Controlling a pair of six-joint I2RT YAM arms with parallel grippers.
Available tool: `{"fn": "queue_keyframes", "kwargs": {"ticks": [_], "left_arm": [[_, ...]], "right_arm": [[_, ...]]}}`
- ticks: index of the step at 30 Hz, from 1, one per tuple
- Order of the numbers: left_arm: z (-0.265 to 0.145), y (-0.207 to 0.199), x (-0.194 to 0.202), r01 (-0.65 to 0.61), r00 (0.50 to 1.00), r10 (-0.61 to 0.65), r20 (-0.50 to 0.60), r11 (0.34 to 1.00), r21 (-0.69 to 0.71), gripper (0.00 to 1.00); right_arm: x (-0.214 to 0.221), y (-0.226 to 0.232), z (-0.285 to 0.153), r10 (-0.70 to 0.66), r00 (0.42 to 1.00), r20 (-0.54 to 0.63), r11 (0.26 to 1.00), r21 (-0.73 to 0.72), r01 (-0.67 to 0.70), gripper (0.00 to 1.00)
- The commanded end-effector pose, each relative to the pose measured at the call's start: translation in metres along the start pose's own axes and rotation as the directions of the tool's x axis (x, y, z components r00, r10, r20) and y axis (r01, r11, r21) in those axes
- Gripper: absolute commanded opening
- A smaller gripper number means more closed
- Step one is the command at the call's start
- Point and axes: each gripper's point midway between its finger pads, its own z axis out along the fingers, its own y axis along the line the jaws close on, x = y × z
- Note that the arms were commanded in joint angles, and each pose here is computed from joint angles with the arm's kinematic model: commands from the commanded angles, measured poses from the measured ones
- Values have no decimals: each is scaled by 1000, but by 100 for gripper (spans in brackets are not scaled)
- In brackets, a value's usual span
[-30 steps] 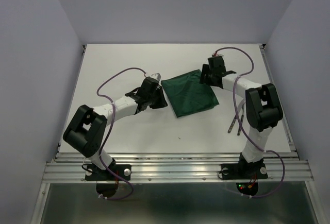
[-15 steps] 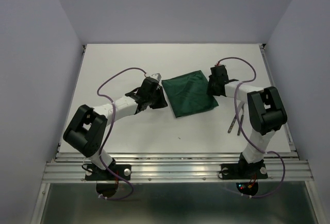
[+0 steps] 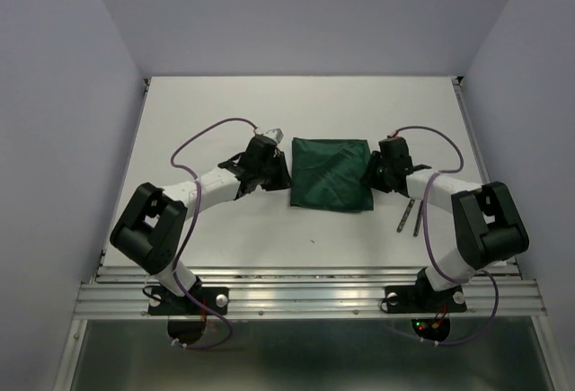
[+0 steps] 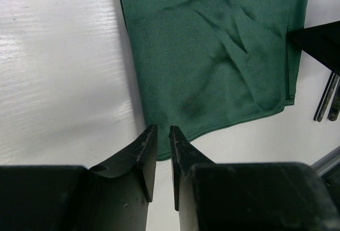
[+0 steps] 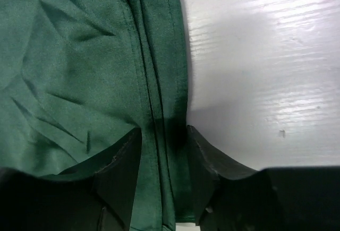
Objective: Fold the napkin into a case and place the utensils inside
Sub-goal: Smooth out the lower triangle-folded napkin at the center of the board.
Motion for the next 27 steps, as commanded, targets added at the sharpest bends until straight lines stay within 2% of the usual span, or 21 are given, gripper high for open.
{"fn": "queue_keyframes", "kwargs": {"ticks": [1, 5, 7, 9, 13, 20, 27], "left_arm": [[-3, -5, 8, -30, 999, 31, -20, 999, 42, 26], [0, -11, 13, -24, 999, 27, -38, 997, 79, 18], [1, -17, 13, -23, 999, 27, -38, 995, 101, 6], [2, -21, 14, -21, 999, 25, -41, 993, 112, 0], [10, -20, 22, -17, 997, 26, -77, 993, 114, 0], [25, -2, 46, 5, 988, 4, -154, 998, 57, 0], [33, -7, 45, 14, 990, -3, -144, 997, 78, 0]], "right_arm": [[-12, 2, -11, 71, 995, 72, 997, -14, -70, 48], [-23, -1, -20, 54, 993, 105, 998, 18, -57, 50], [-30, 2, -27, 49, 991, 123, 999, 11, -51, 50], [-36, 6, -32, 41, 990, 134, 999, -1, -41, 50], [-34, 13, -39, 13, 994, 111, 1000, -23, -11, 45], [-26, 17, -39, 1, 996, 92, 999, -46, 3, 26], [-26, 23, -30, 0, 997, 75, 998, -63, 5, 23]]}}
